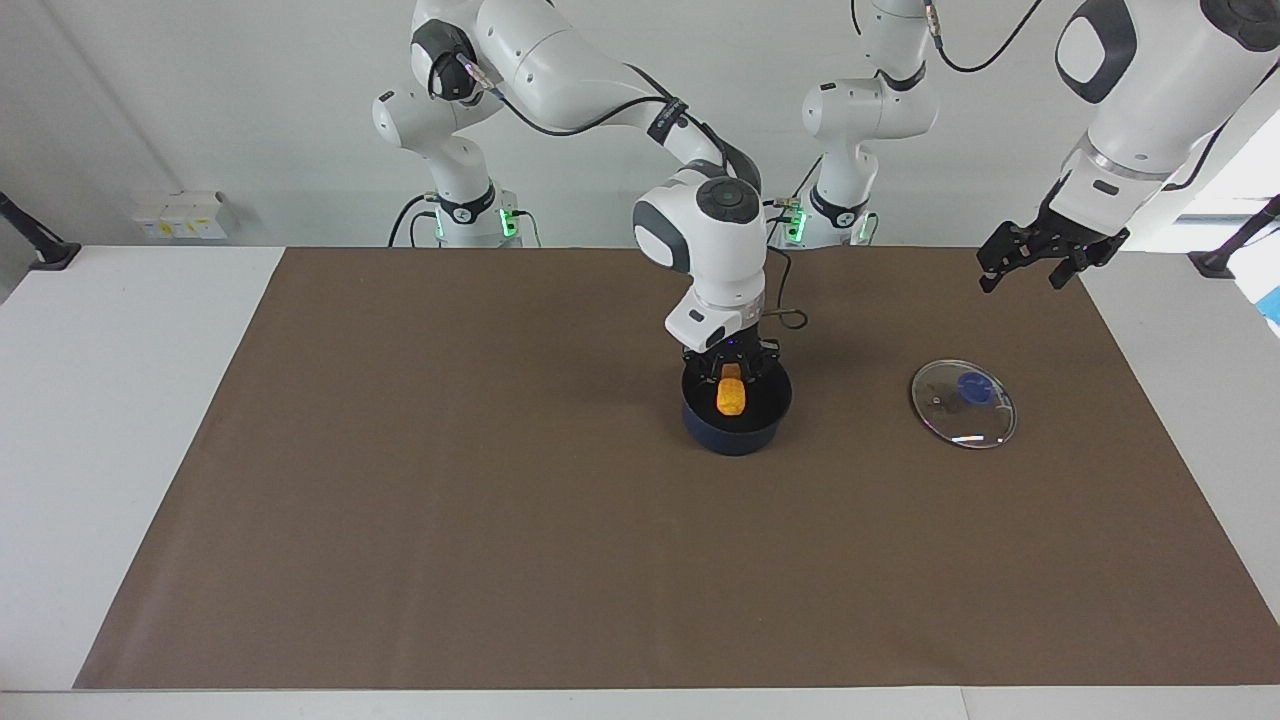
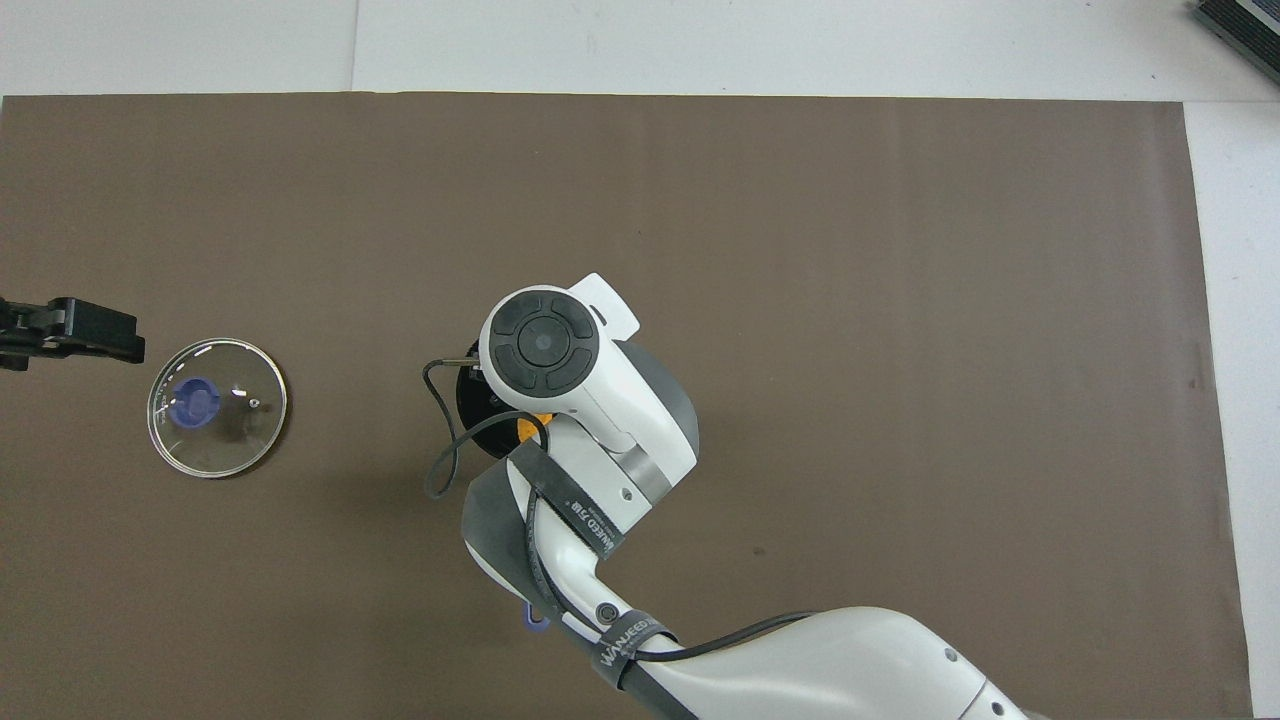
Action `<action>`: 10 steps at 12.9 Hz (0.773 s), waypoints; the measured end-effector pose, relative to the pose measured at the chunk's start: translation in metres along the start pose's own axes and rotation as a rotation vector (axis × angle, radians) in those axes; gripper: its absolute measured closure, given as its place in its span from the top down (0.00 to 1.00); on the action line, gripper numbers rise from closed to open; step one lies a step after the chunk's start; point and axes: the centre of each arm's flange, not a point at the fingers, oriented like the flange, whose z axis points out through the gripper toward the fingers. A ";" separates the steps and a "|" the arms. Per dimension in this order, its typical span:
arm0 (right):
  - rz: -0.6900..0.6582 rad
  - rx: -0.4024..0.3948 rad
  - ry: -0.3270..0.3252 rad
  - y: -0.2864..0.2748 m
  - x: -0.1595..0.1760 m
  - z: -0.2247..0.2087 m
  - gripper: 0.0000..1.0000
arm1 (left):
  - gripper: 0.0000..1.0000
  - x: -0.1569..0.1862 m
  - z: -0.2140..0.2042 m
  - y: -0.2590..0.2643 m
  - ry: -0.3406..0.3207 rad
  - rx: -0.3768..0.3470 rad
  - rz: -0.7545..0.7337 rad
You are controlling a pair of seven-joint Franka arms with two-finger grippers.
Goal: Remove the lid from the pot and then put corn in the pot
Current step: 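Carry the corn with the right gripper over the open pot, then lower the corn into the pot and open the right gripper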
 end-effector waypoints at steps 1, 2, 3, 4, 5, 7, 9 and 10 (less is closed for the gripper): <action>-0.003 0.001 0.000 -0.002 -0.001 0.003 0.37 | 1.00 0.000 -0.001 0.002 0.002 0.000 0.004; -0.006 0.005 0.003 -0.004 -0.002 0.005 0.37 | 1.00 0.000 -0.005 0.004 0.006 0.000 0.007; -0.009 0.005 0.002 -0.005 -0.004 0.006 0.37 | 1.00 -0.001 -0.012 0.005 0.012 0.000 0.009; -0.013 0.004 0.000 -0.007 -0.006 0.008 0.37 | 1.00 -0.004 -0.020 0.005 0.010 0.000 0.010; -0.016 0.003 -0.002 -0.009 -0.008 0.009 0.37 | 1.00 -0.005 -0.027 0.005 0.011 0.000 0.010; -0.019 0.000 -0.006 -0.010 -0.011 0.012 0.37 | 1.00 -0.006 -0.034 0.006 0.017 -0.009 0.010; -0.021 -0.003 -0.009 -0.010 -0.012 0.016 0.37 | 1.00 -0.006 -0.033 0.007 0.016 -0.017 0.010; -0.021 0.006 0.000 -0.010 -0.012 0.017 0.37 | 1.00 -0.006 -0.033 0.007 0.015 -0.018 0.010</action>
